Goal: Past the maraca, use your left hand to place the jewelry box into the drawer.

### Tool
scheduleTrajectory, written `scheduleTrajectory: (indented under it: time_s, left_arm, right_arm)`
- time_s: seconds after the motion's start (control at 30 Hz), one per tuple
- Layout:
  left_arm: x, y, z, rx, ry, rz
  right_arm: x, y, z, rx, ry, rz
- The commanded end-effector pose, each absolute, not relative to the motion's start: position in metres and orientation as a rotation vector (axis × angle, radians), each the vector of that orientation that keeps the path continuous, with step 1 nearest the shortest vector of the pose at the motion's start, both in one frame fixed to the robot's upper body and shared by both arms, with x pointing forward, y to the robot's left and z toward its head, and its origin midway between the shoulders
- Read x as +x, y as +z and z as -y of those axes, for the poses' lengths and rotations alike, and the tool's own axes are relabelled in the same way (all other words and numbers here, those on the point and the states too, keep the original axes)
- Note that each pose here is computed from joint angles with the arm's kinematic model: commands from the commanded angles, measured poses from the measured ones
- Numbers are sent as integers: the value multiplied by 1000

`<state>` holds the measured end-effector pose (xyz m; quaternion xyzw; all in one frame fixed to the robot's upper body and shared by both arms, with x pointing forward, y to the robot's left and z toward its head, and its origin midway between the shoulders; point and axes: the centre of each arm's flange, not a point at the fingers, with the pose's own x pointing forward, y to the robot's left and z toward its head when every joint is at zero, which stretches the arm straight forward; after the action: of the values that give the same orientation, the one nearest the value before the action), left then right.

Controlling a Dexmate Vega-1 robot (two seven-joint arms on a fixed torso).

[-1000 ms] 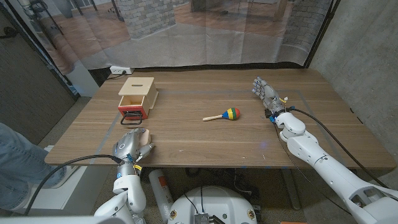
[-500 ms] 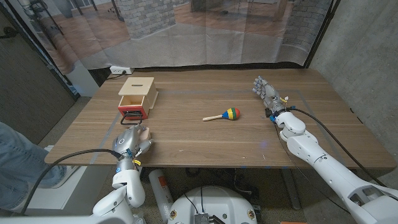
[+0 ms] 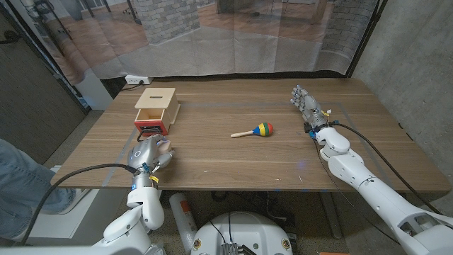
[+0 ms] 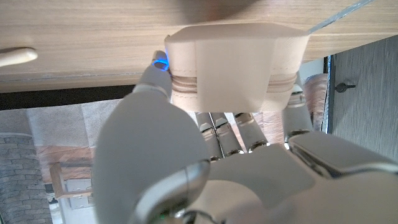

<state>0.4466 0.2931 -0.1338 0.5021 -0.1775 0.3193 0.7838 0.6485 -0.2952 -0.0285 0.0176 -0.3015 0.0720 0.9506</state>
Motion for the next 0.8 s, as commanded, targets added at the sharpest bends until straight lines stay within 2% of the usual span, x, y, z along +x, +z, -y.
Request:
scheduleTrajectory:
  time_s: [0.03,0.8]
  left_arm:
    - [448,-123,-291,1063,663,407]
    - [415,-97,-288,1074,643,430]
  right_arm:
    - [644,-30,300,35,138,621]
    - [652,-24,298,32,155,616]
